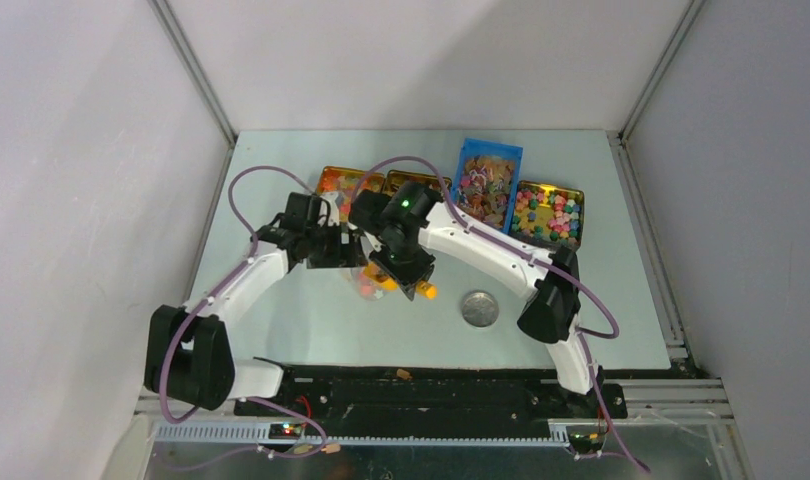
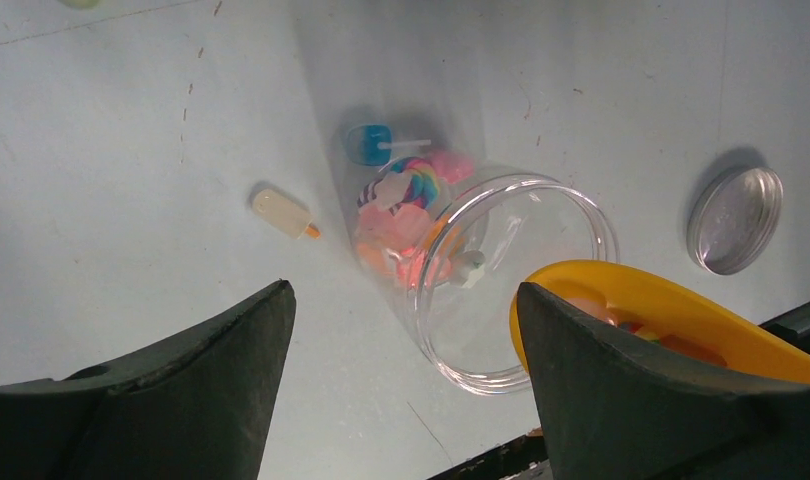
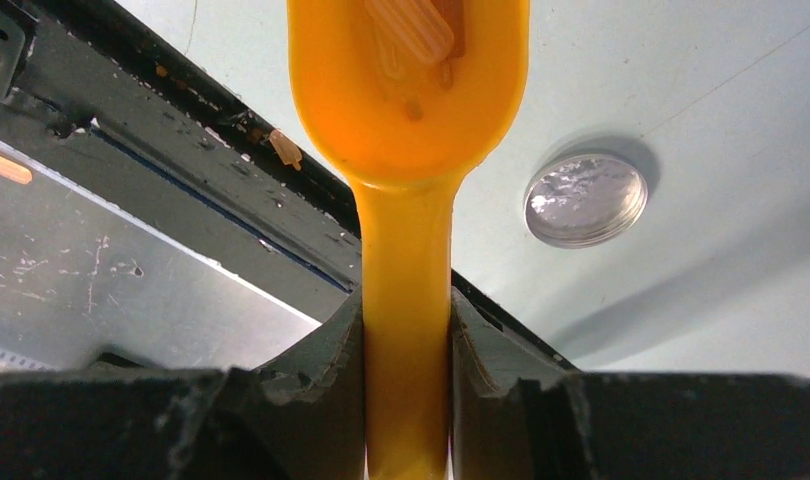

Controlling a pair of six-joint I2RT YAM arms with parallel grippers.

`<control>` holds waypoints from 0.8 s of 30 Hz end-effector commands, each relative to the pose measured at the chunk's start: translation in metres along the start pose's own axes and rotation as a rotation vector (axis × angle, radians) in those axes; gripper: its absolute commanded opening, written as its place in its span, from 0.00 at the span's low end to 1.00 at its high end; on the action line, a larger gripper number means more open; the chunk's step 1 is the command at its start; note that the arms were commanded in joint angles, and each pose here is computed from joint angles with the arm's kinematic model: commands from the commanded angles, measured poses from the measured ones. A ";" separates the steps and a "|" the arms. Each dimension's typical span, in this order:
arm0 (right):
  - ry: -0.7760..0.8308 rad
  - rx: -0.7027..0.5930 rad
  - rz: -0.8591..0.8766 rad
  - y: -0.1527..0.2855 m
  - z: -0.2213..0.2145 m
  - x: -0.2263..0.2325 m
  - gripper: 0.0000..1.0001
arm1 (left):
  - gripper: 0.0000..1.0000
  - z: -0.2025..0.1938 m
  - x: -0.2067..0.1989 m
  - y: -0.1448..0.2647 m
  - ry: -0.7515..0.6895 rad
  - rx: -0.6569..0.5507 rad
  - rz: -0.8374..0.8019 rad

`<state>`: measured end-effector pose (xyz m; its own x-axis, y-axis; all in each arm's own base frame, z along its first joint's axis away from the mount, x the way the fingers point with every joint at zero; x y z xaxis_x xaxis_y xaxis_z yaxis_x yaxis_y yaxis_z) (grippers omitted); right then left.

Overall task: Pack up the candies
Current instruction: Place the fake candies in the packing bottle.

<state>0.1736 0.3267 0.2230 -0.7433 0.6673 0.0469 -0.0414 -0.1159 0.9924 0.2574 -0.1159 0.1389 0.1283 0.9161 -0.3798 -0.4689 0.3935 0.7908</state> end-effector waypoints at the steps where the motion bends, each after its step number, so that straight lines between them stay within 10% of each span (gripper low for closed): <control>1: -0.019 -0.079 0.016 0.013 0.012 0.000 0.00 | 0.88 0.004 0.000 0.001 -0.020 -0.012 0.025; 24: 0.002 0.007 0.037 0.002 0.004 0.003 0.00 | 0.91 0.032 -0.009 0.038 -0.067 -0.152 0.058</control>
<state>0.1756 0.3292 0.2186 -0.7383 0.6711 0.0671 -0.0116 -0.1121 0.9936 0.2622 -0.1097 0.1669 0.1321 0.9358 -0.3270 -0.5472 0.3439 0.7631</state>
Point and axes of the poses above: each gripper's point midway between its finger pads, its own y axis back along the fingers, its own x axis along the line the jaws close on, z = x × y, the point moved 5 cm from there along y, back along the fingers, and after that the axes turned 3 degrees about y, right-handed, at the moved point
